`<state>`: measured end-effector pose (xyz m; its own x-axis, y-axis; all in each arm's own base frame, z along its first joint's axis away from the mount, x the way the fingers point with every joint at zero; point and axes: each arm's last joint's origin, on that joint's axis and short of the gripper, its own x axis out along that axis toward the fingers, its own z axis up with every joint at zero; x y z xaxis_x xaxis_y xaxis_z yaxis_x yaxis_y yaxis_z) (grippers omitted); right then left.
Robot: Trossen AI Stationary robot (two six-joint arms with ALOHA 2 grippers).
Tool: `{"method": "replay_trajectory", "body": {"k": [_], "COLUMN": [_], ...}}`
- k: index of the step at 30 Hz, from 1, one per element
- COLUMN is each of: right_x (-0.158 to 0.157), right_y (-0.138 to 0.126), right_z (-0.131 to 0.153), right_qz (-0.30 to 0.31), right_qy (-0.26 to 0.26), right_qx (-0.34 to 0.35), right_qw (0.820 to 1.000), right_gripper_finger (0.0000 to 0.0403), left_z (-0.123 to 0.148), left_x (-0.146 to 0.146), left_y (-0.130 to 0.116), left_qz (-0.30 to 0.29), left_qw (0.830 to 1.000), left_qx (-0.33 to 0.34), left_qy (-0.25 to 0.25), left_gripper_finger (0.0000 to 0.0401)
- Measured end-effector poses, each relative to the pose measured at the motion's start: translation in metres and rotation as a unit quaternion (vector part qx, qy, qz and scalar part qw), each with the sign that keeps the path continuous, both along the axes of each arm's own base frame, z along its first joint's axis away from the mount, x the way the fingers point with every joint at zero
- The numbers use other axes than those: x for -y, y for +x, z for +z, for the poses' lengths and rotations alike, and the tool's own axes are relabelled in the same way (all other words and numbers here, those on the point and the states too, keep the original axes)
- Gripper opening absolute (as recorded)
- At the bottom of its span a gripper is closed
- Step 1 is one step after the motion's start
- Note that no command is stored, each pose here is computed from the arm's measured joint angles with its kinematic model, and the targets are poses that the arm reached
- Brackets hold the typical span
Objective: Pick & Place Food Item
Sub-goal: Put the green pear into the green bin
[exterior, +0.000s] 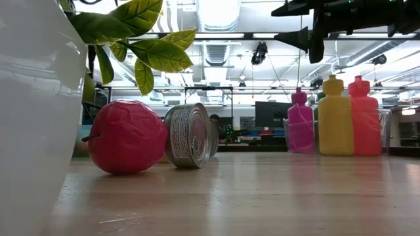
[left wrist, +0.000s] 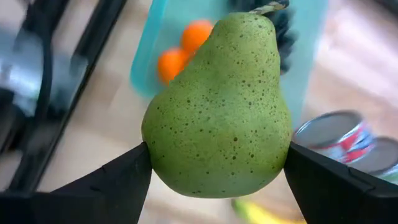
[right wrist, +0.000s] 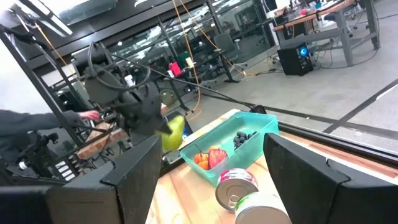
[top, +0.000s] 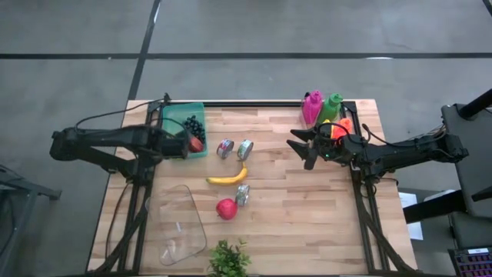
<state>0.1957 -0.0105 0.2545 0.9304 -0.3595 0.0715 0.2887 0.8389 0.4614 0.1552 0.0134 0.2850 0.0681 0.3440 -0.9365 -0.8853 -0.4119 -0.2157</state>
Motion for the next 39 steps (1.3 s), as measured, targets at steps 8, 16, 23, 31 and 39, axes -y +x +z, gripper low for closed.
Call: {"method": "replay_trajectory", "body": {"k": [8,16,23,31,39], "right_x": [0.000,0.000,0.000,0.000,0.000], "right_y": [0.000,0.000,0.000,0.000,0.000], "right_z": [0.000,0.000,0.000,0.000,0.000], "right_qz": [0.000,0.000,0.000,0.000,0.000], "right_qy": [0.000,0.000,0.000,0.000,0.000], "right_qx": [0.000,0.000,0.000,0.000,0.000], "right_qw": [1.000,1.000,1.000,1.000,1.000], "right_gripper_finger": [0.0276,0.0276,0.0276,0.0276,0.0276], "left_z": [-0.003,-0.026,-0.049,-0.071,-0.074], "left_x": [-0.015,-0.041,-0.075,-0.103,-0.108], "left_y": [-0.001,0.000,-0.006,-0.020,-0.021], "left_qz": [-0.037,-0.067,-0.086,-0.091,-0.106], "left_qw": [0.993,0.987,0.988,0.994,0.993], "left_qx": [-0.045,-0.084,-0.092,-0.042,-0.035], "left_qy": [0.100,0.120,0.093,0.037,0.038], "left_gripper_finger": [0.0333,0.0333,0.0333,0.0333,0.0365]}}
